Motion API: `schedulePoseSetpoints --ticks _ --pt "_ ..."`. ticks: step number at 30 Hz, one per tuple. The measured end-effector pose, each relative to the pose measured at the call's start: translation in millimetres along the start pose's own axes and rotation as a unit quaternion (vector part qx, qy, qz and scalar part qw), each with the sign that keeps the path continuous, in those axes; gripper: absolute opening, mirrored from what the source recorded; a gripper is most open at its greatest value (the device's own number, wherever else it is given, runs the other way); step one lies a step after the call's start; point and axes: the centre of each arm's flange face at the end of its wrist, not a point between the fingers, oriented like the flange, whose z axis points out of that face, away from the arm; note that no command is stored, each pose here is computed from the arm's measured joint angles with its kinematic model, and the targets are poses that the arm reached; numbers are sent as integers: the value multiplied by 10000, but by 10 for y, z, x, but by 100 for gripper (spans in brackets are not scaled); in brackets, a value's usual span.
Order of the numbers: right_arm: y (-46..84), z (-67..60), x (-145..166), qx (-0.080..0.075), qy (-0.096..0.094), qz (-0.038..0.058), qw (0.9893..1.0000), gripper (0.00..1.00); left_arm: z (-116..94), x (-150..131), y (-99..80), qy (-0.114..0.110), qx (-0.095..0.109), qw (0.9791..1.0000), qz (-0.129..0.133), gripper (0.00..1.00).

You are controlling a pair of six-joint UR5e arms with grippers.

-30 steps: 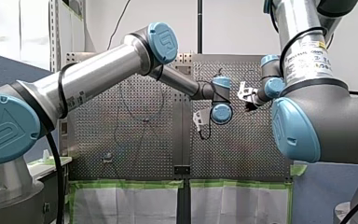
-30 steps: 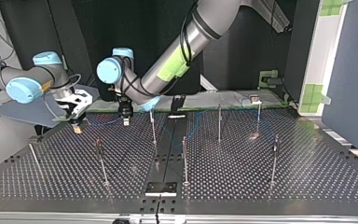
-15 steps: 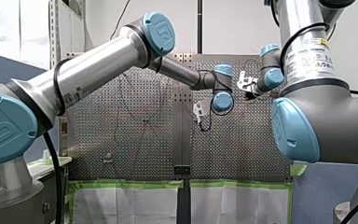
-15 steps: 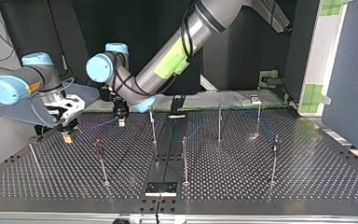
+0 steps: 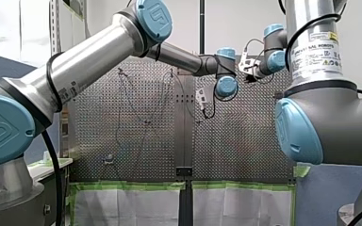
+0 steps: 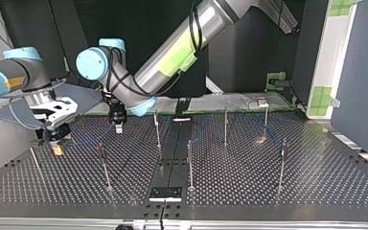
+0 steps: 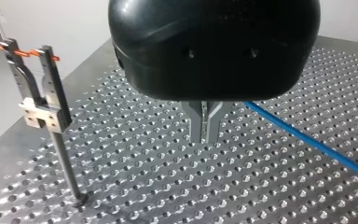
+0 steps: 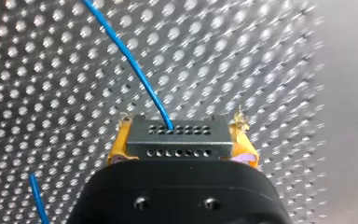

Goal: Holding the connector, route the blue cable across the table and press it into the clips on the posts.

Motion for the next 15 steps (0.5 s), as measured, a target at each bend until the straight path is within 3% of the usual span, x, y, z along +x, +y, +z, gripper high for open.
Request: schedulePoseSetpoints --ticks 5,15 --pt "-101 -62 89 86 26 -11 10000 0 -41 -95 -10 -50 -84 9999 -23 0" --pt "-159 -84 125 187 17 8 9998 0 -24 -374 37 -216 -265 9994 -113 0"
